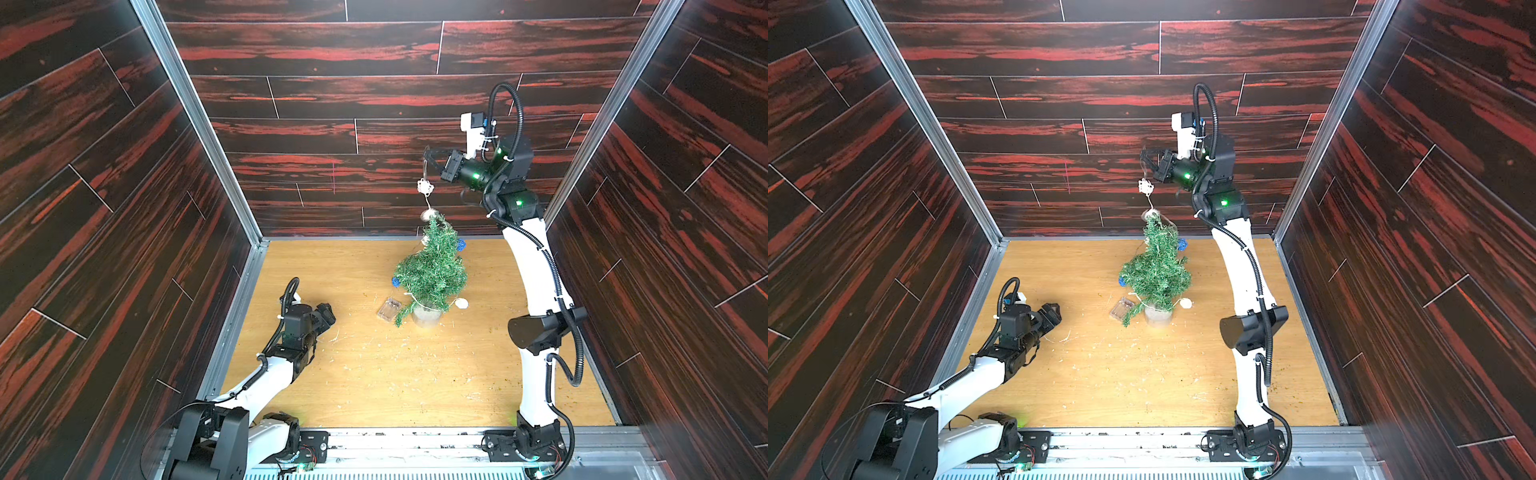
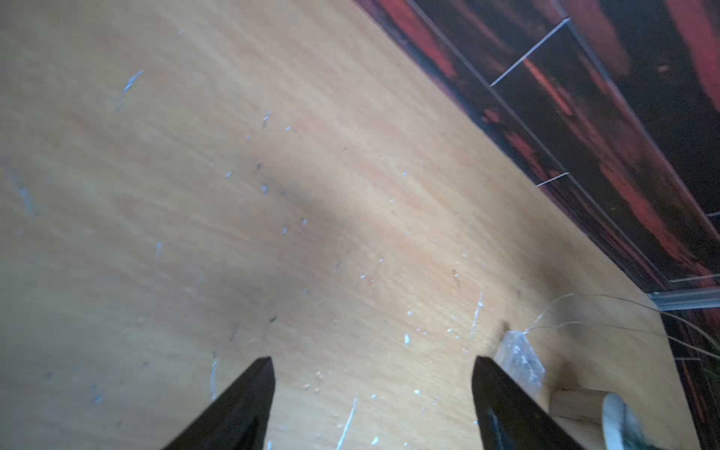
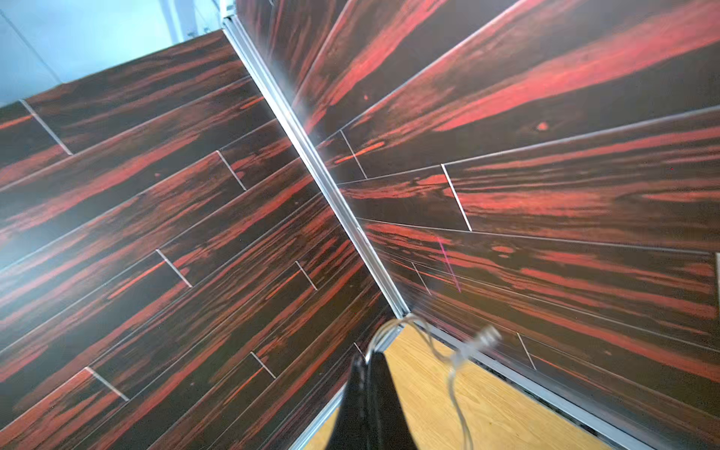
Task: Remove string lights from the small christmas tree
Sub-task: Remove the light string from the Christmas tree.
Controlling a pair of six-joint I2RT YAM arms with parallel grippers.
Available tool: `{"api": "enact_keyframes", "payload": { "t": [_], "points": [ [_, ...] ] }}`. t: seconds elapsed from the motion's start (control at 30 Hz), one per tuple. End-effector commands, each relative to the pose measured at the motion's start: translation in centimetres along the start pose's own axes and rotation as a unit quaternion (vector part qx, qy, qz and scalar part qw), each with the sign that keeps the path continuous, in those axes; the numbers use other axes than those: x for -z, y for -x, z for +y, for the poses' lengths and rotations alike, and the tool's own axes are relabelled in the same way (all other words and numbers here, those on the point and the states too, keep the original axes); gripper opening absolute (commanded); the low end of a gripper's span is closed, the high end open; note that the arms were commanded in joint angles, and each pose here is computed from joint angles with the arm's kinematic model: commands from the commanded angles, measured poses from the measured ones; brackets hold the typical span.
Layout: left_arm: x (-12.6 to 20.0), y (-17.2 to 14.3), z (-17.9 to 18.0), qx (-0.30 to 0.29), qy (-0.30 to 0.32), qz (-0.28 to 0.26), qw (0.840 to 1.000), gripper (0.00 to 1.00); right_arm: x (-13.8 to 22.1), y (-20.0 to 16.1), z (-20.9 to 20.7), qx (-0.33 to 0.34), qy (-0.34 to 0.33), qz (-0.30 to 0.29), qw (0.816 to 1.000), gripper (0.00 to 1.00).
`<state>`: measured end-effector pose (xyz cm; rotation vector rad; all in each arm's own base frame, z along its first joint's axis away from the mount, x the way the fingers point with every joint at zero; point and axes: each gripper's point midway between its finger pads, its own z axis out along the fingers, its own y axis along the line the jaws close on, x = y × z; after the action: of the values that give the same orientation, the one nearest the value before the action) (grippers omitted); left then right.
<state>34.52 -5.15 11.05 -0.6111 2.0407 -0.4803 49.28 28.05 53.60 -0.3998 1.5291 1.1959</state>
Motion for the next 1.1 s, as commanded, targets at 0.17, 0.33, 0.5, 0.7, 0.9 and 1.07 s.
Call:
{"api": "enact_keyframes", "payload": {
  "t": [0.17,0.33,0.5,0.7,0.9,1.07],
  "points": [
    [1.8,8.0,-9.2,-0.039,-0.09,-0.041,0.994,0.89,-1.0,-1.7,-0.7,0.001,0.027,0.023,0.999,0.0],
    [3.7,14.4,-19.5,-0.052,-0.253,-0.084,0.962,0.9,-1.0,-1.6,-0.6,0.01,0.029,0.021,0.999,0.0],
    [4.2,16.0,-28.9,-0.12,-0.367,-0.075,0.919,0.89,-1.3,-1.7,-1.0,0.009,0.031,0.017,0.999,0.0],
    [2.5,14.2,-34.8,-0.149,-0.438,-0.067,0.884,0.87,-1.8,-2.0,-1.1,-0.011,0.047,0.016,0.999,0.0],
    [0.5,12.9,-37.8,-0.133,-0.484,-0.036,0.864,0.86,-1.9,-1.9,-0.5,-0.012,0.056,0.015,0.998,0.0],
    [0.2,12.6,-40.0,-0.123,-0.513,-0.03,0.849,0.86,-2.4,-2.9,0.2,-0.018,0.066,0.029,0.997,0.0]
  ]
}}
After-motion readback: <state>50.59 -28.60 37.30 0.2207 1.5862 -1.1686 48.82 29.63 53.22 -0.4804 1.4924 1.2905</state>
